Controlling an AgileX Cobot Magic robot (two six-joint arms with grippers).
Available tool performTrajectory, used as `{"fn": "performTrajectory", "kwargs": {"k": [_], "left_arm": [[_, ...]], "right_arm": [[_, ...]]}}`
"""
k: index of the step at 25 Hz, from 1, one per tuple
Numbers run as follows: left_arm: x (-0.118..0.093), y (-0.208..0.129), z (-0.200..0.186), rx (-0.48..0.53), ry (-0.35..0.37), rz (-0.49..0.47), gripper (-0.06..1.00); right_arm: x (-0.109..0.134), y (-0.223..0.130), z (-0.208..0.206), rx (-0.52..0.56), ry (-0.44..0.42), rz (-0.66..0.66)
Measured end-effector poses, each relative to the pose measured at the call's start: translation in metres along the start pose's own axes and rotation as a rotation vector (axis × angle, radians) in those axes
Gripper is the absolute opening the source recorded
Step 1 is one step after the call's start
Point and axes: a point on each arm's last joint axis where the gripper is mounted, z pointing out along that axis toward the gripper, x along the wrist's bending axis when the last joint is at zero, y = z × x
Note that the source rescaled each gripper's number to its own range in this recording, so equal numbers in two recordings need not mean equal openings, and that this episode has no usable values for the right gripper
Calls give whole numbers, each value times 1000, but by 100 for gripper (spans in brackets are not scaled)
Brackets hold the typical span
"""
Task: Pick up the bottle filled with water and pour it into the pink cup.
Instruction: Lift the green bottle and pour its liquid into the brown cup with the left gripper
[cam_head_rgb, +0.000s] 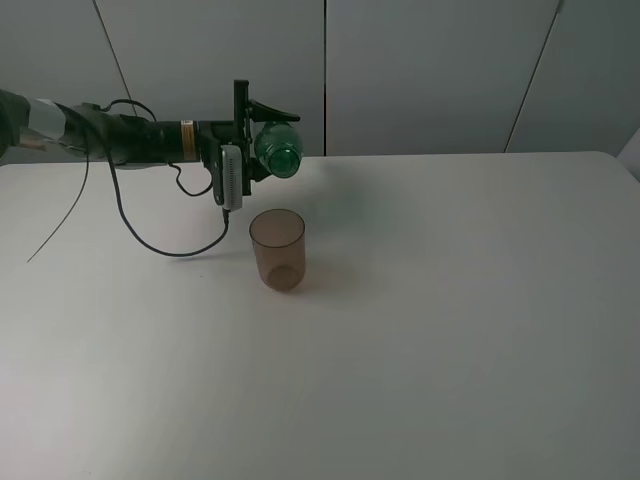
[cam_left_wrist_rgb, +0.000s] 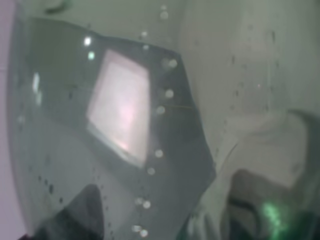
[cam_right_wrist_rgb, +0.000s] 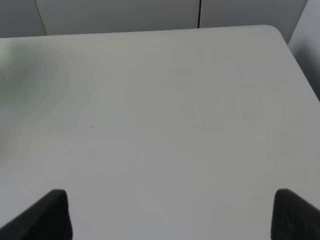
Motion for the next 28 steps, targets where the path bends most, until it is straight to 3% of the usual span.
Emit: {"fn": "performTrajectory", "kwargs": {"k": [10,18,28], "left_arm": [[2,3,0,-22,-36,85,0],[30,13,-4,-36,-42,158,0],[29,21,-7,-59,-88,194,0]], "right_arm": [[0,0,0,0,0,0],[0,0,0,0,0,0],[0,0,0,0,0,0]]}}
